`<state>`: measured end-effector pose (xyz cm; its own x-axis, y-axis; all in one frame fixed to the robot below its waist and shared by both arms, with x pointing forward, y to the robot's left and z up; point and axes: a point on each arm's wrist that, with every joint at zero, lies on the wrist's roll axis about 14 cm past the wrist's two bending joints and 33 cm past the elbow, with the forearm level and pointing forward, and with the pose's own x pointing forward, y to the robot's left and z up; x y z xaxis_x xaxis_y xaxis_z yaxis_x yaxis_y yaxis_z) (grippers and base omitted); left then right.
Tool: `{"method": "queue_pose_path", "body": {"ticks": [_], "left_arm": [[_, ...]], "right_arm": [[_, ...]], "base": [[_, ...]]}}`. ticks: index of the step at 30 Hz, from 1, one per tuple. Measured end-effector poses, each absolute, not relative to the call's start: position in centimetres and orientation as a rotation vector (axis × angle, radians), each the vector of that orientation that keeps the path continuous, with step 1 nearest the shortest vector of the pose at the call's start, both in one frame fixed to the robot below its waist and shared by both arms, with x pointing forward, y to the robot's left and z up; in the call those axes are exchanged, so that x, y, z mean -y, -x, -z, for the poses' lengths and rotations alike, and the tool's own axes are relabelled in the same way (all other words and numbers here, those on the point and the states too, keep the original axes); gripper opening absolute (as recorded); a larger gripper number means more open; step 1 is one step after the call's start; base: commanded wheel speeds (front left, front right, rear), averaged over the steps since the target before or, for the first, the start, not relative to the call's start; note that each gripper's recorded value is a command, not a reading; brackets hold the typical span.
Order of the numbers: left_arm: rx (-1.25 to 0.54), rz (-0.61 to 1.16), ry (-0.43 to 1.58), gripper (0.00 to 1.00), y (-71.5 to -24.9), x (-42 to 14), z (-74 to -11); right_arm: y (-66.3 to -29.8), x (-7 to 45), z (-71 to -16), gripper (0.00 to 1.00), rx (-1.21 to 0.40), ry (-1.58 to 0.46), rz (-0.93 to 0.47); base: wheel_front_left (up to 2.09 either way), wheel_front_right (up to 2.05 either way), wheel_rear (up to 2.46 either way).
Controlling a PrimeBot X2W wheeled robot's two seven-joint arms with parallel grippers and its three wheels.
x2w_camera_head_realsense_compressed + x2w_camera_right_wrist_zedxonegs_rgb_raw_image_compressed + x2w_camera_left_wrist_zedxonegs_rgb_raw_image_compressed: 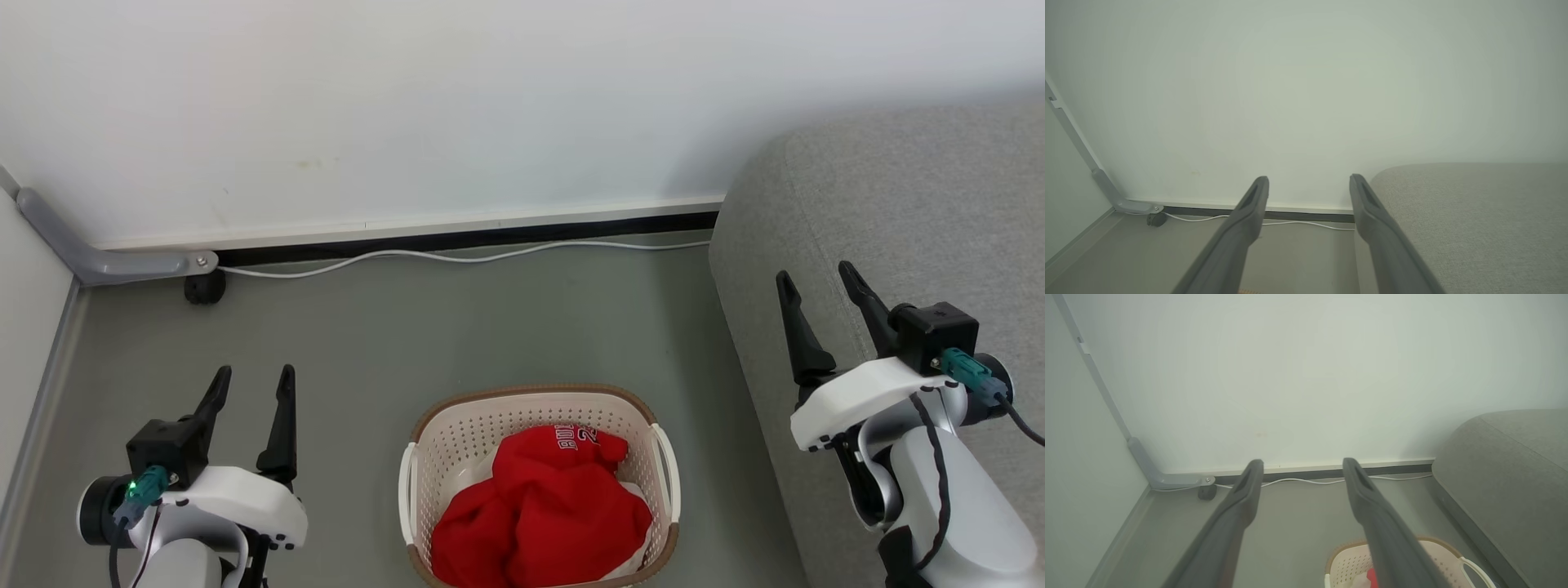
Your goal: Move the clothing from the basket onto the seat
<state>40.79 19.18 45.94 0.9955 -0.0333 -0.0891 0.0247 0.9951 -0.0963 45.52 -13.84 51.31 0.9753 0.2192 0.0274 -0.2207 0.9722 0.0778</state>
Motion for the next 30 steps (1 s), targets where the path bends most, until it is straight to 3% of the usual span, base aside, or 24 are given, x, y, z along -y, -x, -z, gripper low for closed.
{"method": "queue_pose_path", "body": {"ticks": [19,30], "left_arm": [[-0.237,0.091,0.176,1.0,-44.7,-15.6,-39.7],[-0.437,0.252,0.284,1.0,-45.6,-8.8,-32.0]], "right_arm": [[-51.6,12.4,-48.4,1.0,0.013,-0.071,-0.251],[-56.3,11.7,-44.1,1.0,-0.009,-0.077,-0.263]], "base": [[0.0,0.0,0.0],[0.0,0.0,0.0]]}}
